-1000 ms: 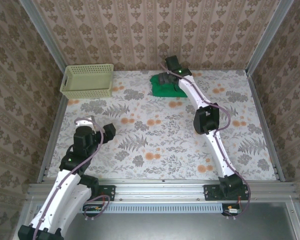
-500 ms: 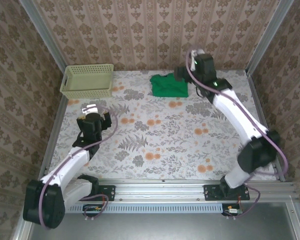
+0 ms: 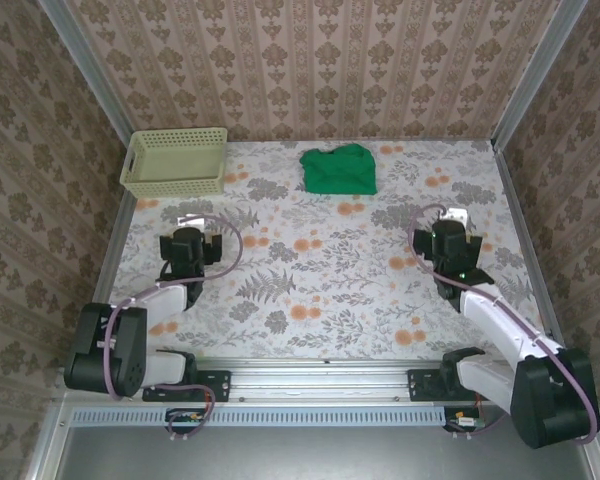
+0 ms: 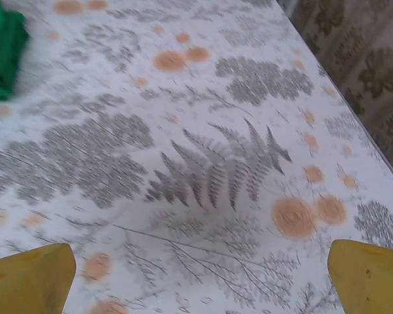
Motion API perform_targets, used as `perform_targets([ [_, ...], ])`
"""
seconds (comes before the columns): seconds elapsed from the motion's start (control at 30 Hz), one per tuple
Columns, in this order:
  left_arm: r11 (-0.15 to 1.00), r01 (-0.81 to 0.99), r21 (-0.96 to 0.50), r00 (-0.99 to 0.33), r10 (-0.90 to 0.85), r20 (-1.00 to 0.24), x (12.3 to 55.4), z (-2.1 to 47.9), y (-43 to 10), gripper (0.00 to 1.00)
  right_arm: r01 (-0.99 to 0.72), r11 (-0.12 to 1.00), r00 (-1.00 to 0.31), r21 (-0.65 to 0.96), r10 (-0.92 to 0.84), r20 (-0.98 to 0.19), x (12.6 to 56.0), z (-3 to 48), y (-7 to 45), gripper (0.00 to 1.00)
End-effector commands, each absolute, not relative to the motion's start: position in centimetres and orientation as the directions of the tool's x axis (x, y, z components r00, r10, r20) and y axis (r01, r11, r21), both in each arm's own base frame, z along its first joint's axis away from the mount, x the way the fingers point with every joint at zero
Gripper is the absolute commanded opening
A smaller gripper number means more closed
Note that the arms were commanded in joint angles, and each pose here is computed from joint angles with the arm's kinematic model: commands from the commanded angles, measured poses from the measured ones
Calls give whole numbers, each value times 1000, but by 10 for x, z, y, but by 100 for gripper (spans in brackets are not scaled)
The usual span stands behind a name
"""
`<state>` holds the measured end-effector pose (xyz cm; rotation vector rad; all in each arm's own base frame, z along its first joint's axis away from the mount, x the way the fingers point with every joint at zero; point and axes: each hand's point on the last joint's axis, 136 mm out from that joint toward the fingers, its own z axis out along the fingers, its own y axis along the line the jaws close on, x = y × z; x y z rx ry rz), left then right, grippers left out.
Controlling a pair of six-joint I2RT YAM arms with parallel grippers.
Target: Fold the inside-out t-shirt
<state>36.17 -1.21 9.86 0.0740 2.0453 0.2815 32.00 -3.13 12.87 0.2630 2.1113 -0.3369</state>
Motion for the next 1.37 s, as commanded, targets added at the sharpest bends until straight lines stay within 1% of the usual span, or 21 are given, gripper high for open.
perform_targets([
  [0.0, 971, 8, 239, -301, 231, -925, 379, 124, -24, 100, 348, 934, -356, -84, 49, -933, 331, 149, -36, 100],
  [0.1, 984, 5, 177, -260, 172, -950, 382, 107, -13, 100, 300, 952, -326, -68, 35, -945, 338, 133, -29, 100],
  [0.13, 983, -9, 181, -223, 175, -959, 384, 105, -10, 100, 281, 957, -310, -64, 27, -950, 343, 132, -26, 100],
  [0.17, 983, -26, 180, -207, 171, -963, 382, 106, -8, 100, 250, 966, -324, -58, 27, -946, 346, 131, -21, 100],
  [0.23, 989, -25, 149, -268, 137, -954, 383, 101, -5, 100, 186, 982, -312, -32, 28, -950, 353, 131, -12, 100],
  [0.3, 987, -51, 155, -290, 134, -948, 392, 101, 0, 100, 144, 989, -315, -24, 23, -949, 360, 129, -8, 100],
  [0.33, 986, -74, 147, -328, 115, -938, 394, 97, 5, 100, 131, 991, -312, -15, 26, -950, 364, 130, -7, 100],
  [0.47, 983, -120, 136, -334, 89, -938, 396, 97, 15, 100, 55, 998, -305, 22, 37, -952, 384, 126, -4, 100],
  [0.57, 983, -123, 136, -332, 88, -939, 396, 98, 16, 100, 71, 997, -280, 30, 49, -959, 397, 101, -9, 100],
  [0.6, 983, -123, 136, -333, 88, -939, 396, 97, 16, 100, 86, 996, -303, 30, 55, -952, 399, 103, -11, 100],
  [0.63, 983, -122, 135, -332, 88, -939, 396, 98, 16, 100, 97, 995, -361, 24, 57, -931, 399, 96, -13, 100],
  [0.7, 983, -122, 136, -332, 88, -939, 396, 98, 15, 100, 97, 995, -324, 19, 49, -945, 400, 99, -12, 100],
  [0.73, 983, -123, 136, -331, 88, -939, 396, 98, 15, 100, 116, 993, -344, 11, 50, -938, 399, 97, -15, 100],
  [0.83, 983, -124, 138, -333, 90, -939, 396, 97, 16, 100, 153, 988, -329, -15, 36, -944, 396, 99, -16, 100],
  [1.33, 981, -133, 138, -330, 88, -940, 395, 98, 16, 100, 129, 992, -332, 5, 48, -942, 398, 98, -15, 100],
])
